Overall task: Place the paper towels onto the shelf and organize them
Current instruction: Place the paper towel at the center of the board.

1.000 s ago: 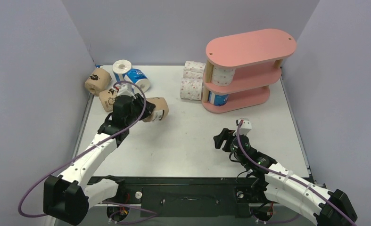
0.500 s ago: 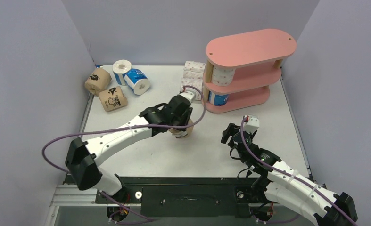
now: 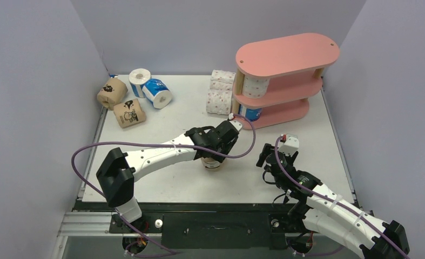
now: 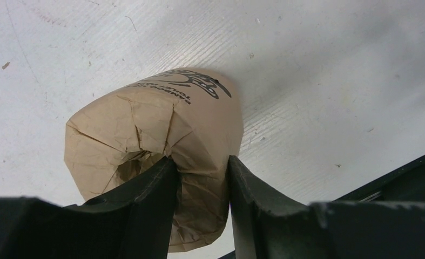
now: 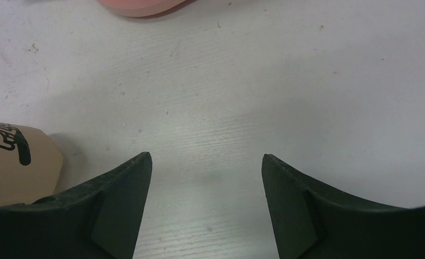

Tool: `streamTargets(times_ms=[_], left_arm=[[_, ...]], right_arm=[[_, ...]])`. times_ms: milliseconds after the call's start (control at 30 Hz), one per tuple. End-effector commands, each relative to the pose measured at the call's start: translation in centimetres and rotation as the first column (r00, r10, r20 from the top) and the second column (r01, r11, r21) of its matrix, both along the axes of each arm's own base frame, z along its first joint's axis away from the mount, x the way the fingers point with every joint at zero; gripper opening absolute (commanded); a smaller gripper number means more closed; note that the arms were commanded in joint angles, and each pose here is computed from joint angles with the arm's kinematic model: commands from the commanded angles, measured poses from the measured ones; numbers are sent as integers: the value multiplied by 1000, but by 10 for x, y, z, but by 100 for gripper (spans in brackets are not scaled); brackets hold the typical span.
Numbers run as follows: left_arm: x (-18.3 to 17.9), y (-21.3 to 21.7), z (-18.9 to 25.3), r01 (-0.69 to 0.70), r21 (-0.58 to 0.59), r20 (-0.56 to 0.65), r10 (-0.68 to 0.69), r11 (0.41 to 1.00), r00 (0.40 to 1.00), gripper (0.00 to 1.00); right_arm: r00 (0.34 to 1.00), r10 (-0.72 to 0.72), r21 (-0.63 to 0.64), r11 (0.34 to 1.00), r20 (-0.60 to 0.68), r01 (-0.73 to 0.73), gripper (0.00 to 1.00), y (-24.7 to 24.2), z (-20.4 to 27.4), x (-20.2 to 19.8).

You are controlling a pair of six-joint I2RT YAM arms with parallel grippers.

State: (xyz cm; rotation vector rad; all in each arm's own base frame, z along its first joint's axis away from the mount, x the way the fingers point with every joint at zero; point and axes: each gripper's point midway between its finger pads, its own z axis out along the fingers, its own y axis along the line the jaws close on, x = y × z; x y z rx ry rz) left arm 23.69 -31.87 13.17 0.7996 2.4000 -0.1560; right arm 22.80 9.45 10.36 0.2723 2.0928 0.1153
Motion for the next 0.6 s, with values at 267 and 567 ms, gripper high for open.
streamTargets(times_ms=[267,567], left_arm=[[10,-12,35,-6,-94,89,14,996,996,60],[19,41,110,-193,-325,215,271,926,938,97]], right_arm=[[999,9,29,1000,51,-10,73,7,28,8],[981,188,253,948,41,-192,84,58,62,16]])
